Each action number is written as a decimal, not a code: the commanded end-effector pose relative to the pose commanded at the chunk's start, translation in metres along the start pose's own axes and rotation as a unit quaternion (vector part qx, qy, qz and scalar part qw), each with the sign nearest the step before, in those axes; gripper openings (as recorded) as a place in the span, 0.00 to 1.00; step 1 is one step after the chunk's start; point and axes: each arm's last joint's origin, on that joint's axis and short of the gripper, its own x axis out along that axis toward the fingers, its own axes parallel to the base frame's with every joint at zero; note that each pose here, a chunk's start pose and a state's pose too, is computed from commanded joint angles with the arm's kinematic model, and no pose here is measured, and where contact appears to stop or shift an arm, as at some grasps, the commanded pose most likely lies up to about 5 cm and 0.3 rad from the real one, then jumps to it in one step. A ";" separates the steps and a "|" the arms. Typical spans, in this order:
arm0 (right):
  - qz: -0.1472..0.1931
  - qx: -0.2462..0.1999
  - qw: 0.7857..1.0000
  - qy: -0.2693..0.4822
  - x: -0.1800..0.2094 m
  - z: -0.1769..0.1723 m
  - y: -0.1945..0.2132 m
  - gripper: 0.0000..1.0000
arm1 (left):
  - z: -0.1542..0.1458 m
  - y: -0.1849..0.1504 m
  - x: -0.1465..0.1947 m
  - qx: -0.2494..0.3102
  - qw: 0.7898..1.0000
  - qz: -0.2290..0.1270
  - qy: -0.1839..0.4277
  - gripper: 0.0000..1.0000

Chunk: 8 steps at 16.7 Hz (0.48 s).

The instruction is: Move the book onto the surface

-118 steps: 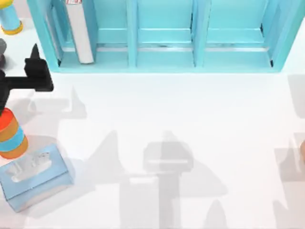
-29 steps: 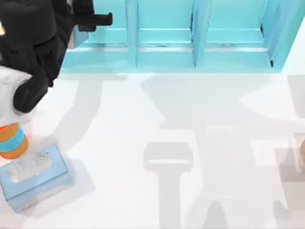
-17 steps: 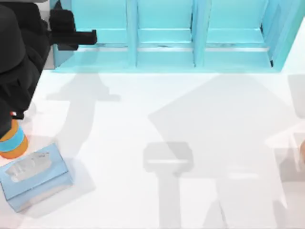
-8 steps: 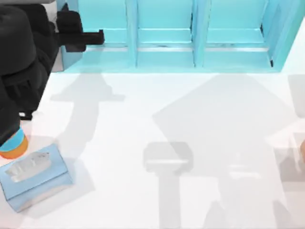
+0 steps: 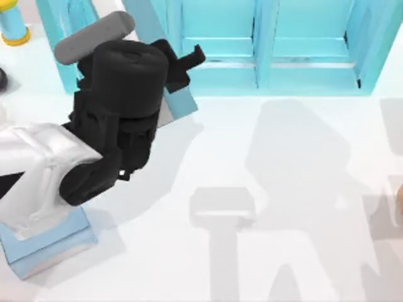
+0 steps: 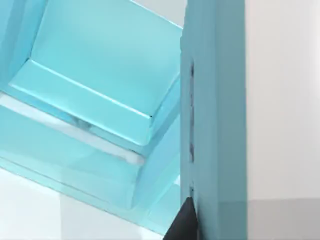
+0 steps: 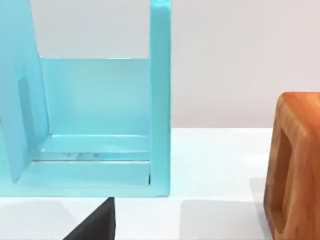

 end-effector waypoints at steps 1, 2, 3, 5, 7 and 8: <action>0.000 0.000 1.000 0.000 0.000 0.000 0.000 1.00 | -0.013 -0.007 0.000 -0.041 0.999 0.008 0.006 0.00; 0.000 0.000 1.000 0.000 0.000 0.000 0.000 1.00 | -0.025 -0.015 -0.001 -0.083 0.996 0.016 0.009 0.00; 0.000 0.000 1.000 0.000 0.000 0.000 0.000 1.00 | -0.037 -0.022 -0.003 -0.127 0.992 0.023 0.011 0.00; 0.000 0.000 1.000 0.000 0.000 0.000 0.000 1.00 | -0.061 -0.036 -0.009 -0.214 0.976 0.035 0.007 0.00; 0.000 0.000 1.000 0.000 0.000 0.000 0.000 1.00 | -0.084 -0.048 -0.018 -0.297 0.954 0.041 -0.003 0.00; 0.000 0.000 1.000 0.000 0.000 0.000 0.000 1.00 | -0.095 -0.054 -0.023 -0.334 0.941 0.043 -0.009 0.00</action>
